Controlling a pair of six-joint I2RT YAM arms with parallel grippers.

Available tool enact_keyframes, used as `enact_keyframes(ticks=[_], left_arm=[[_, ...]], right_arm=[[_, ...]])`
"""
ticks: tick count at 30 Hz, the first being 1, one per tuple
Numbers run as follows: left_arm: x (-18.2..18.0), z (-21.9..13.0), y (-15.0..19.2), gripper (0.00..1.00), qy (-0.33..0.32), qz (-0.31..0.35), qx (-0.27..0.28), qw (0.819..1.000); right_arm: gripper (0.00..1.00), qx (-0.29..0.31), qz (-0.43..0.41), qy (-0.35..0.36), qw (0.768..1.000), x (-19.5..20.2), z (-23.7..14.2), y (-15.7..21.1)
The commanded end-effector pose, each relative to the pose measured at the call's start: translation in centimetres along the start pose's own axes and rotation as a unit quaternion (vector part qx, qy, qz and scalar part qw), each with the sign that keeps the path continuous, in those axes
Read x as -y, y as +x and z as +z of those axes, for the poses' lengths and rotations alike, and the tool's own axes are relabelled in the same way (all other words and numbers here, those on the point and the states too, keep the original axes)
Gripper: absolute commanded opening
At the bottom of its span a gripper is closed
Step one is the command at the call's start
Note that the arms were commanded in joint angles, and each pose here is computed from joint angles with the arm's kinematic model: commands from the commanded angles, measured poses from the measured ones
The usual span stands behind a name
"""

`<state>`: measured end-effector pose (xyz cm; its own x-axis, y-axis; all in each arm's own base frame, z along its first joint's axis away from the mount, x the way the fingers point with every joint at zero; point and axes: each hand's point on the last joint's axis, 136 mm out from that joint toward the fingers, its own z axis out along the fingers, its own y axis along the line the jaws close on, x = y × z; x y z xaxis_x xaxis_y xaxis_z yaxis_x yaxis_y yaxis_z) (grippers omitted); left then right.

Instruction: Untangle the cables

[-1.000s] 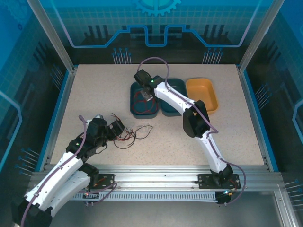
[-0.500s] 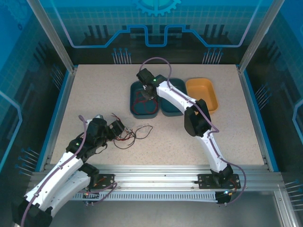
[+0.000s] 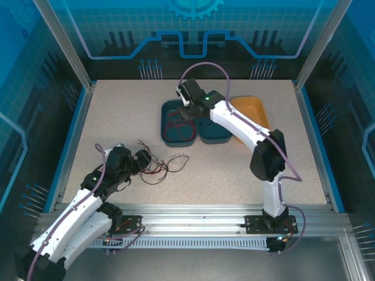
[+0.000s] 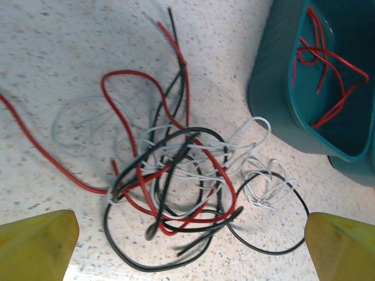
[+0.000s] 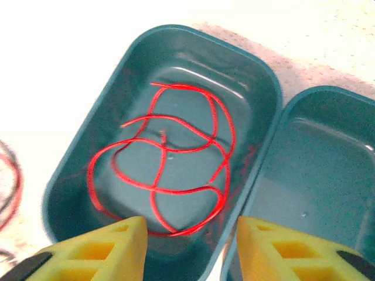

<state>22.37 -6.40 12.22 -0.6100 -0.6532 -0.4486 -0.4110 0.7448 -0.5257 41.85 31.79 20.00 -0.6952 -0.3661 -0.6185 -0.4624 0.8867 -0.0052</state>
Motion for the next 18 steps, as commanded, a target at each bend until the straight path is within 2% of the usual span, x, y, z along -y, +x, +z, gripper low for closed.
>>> enact_keyframes(ticks=[1, 4, 7, 12, 18], left_arm=[[-1.6, -0.6, -1.0, 0.99, -0.028, -0.027, 0.021, 0.999], [-2.4, -0.7, -1.4, 0.99, -0.031, -0.050, 0.025, 0.998], [-2.6, -0.6, -1.6, 0.99, -0.026, -0.067, 0.020, 0.997], [-2.4, -0.2, -1.8, 0.99, -0.008, -0.087, 0.014, 0.996], [-3.0, 0.1, -1.8, 0.99, -0.023, -0.098, 0.008, 0.995]], right_arm=[[0.43, 0.019, 0.013, -0.085, 0.996, -4.6, -1.8, 0.9], [0.43, 0.015, 0.024, -0.163, 0.986, -8.4, -2.3, 3.0], [0.43, -0.002, 0.029, -0.213, 0.977, -11.5, -2.1, 5.5], [0.42, -0.046, 0.023, -0.255, 0.966, -15.4, -0.9, 9.5], [0.41, -0.083, -0.011, -0.254, 0.964, -17.8, 0.7, 12.4]])
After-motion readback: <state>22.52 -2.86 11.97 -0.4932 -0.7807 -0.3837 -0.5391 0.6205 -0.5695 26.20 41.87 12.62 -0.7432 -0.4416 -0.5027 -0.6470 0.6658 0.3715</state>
